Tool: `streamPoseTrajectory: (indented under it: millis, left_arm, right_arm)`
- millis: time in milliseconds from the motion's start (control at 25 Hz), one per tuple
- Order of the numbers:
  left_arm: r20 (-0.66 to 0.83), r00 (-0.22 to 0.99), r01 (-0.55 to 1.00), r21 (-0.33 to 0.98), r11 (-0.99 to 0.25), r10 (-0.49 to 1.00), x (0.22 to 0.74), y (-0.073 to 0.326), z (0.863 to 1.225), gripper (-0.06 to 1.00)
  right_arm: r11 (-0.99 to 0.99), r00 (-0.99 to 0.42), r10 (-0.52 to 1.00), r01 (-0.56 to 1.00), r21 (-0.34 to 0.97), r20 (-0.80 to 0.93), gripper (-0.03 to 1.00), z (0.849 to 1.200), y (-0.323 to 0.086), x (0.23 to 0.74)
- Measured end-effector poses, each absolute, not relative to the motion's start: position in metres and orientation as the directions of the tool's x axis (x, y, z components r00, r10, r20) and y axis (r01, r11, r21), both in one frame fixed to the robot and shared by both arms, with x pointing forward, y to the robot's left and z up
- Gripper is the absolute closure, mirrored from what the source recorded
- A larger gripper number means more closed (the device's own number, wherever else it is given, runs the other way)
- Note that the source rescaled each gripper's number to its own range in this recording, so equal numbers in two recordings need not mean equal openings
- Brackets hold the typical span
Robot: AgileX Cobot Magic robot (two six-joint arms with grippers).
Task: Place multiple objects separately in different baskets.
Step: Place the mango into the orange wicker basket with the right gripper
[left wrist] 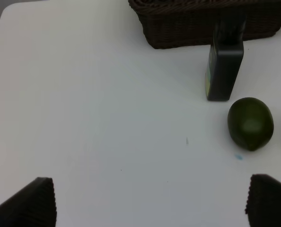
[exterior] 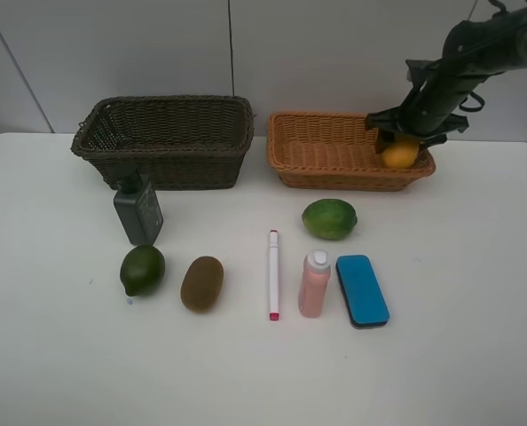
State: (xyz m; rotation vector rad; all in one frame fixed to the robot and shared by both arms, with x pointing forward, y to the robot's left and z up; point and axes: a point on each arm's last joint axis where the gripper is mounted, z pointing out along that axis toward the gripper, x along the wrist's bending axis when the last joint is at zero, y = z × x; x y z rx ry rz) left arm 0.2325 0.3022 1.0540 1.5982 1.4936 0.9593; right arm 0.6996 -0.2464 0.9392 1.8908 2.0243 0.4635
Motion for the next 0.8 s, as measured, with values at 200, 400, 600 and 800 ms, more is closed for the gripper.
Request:
streamPoseTrajectory:
  millis: [200, 400, 600, 800]
  left_arm:
    - [0.037, 0.045, 0.449, 0.892, -0.053, 0.998, 0.233, 0.302, 1.054, -0.06]
    - [0.037, 0.045, 0.449, 0.892, -0.053, 0.998, 0.233, 0.302, 1.054, -0.06]
    - [0.037, 0.045, 0.449, 0.892, -0.053, 0.998, 0.233, 0.302, 1.054, -0.06]
    - [0.037, 0.045, 0.449, 0.892, -0.053, 0.998, 0.233, 0.302, 1.054, -0.06]
  right_arm:
    - [0.065, -0.064, 0.998, 0.882, 0.467, -0.018, 0.37, 0.94, -0.246, 0.701]
    - [0.065, -0.064, 0.998, 0.877, 0.476, -0.017, 0.37, 0.942, -0.246, 0.702]
    - [0.063, -0.062, 0.998, 0.877, 0.477, -0.018, 0.37, 0.949, -0.246, 0.705]
    - [0.066, -0.062, 0.998, 0.89, 0.452, -0.024, 0.37, 0.95, -0.246, 0.703]
